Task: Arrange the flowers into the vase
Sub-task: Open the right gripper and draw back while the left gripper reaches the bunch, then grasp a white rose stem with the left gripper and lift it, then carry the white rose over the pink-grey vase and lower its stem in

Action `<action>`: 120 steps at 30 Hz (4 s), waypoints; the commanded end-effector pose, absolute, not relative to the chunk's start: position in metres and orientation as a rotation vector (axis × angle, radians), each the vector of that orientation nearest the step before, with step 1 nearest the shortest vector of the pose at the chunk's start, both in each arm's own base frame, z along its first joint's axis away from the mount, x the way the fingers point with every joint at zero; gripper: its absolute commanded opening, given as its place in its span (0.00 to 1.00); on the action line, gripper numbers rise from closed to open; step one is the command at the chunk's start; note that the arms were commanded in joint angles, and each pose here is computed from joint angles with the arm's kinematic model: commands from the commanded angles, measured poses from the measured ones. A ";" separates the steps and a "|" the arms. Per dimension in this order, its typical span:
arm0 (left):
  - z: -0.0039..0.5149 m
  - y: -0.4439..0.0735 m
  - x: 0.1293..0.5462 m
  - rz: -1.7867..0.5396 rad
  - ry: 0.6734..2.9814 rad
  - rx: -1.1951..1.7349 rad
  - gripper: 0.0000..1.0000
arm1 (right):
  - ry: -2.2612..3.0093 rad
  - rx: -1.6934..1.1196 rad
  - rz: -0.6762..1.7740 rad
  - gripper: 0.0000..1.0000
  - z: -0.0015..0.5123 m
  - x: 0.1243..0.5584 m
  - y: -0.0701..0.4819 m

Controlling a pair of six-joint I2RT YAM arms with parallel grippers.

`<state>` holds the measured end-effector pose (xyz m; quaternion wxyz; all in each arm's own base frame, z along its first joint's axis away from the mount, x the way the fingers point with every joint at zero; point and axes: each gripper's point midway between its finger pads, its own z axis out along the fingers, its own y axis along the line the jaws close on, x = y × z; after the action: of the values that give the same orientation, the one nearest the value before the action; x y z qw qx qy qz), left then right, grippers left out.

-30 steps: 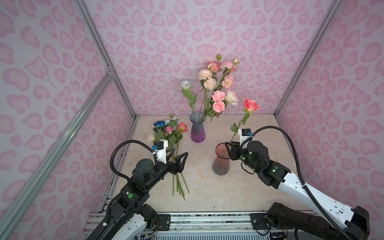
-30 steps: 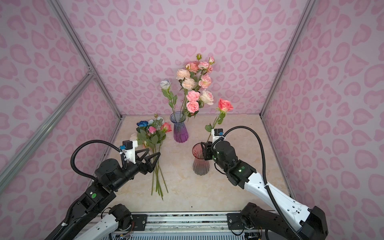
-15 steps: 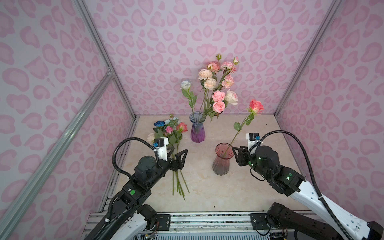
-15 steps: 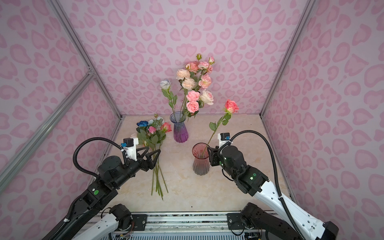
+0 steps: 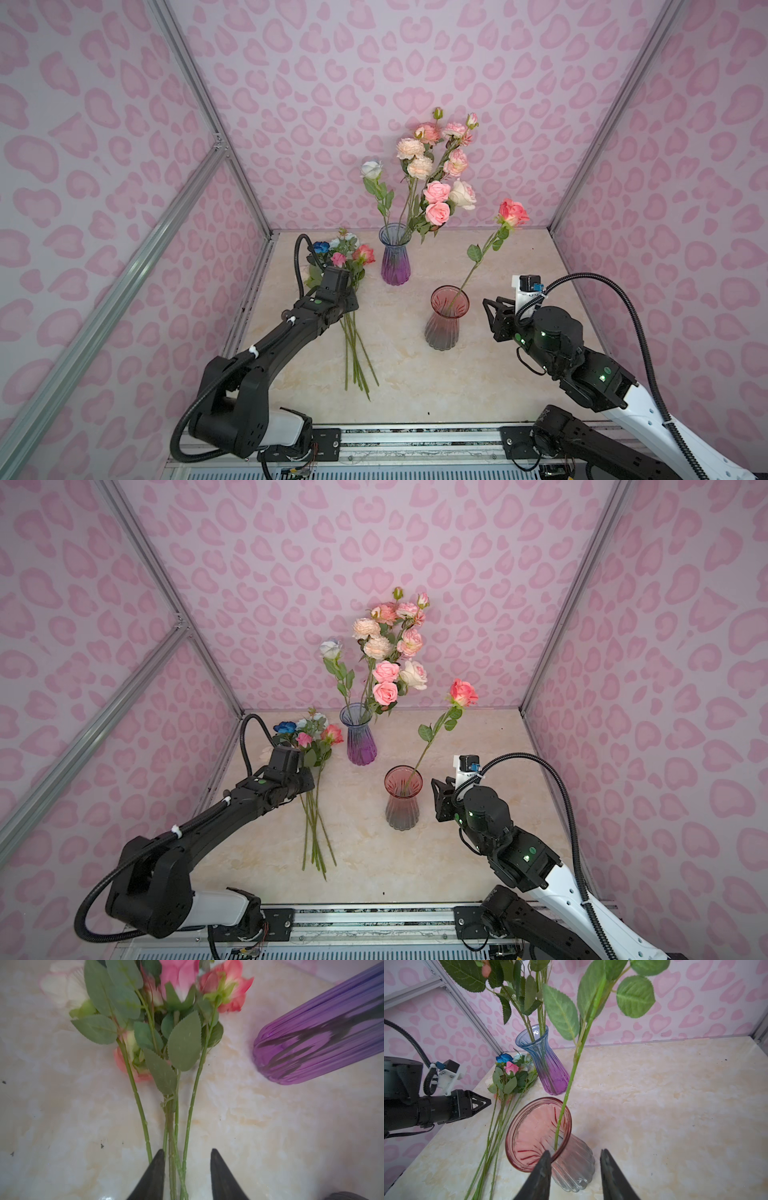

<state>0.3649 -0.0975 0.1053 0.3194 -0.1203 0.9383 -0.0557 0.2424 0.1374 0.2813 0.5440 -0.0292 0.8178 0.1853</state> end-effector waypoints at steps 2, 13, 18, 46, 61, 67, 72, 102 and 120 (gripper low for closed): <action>0.074 -0.097 0.374 -0.053 2.588 -0.274 0.38 | 1.909 -0.068 0.478 0.41 0.284 0.248 0.137; 0.056 -0.088 0.379 0.028 2.610 -0.343 0.27 | 1.907 -0.059 0.511 0.41 0.280 0.254 0.134; 0.077 -0.090 0.374 -0.026 2.565 -0.323 0.31 | 1.910 -0.053 0.530 0.41 0.276 0.258 0.136; 0.096 -0.050 0.369 -0.155 2.448 -0.478 0.03 | 1.912 -0.057 0.580 0.41 0.277 0.257 0.143; 0.320 -0.099 0.297 -0.556 1.923 -0.076 0.03 | 1.857 -0.063 0.612 0.41 0.302 0.258 0.146; 0.427 -0.150 0.264 -0.649 1.604 0.154 0.03 | 1.835 -0.042 0.565 0.41 0.305 0.260 0.137; 0.494 -0.166 0.244 -0.763 1.316 0.168 0.03 | 1.880 -0.042 0.562 0.41 0.294 0.259 0.138; 0.443 -0.382 0.284 -0.794 1.220 0.546 0.03 | 1.881 0.018 0.551 0.42 0.282 0.251 0.117; 0.325 -0.404 0.297 -0.730 1.562 0.602 0.31 | 1.892 0.025 0.565 0.42 0.276 0.254 0.119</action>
<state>0.2971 -0.4057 0.3273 0.6166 0.2676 0.6700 -0.3151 0.2522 0.1166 0.2739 0.5472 0.0115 0.8037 0.2334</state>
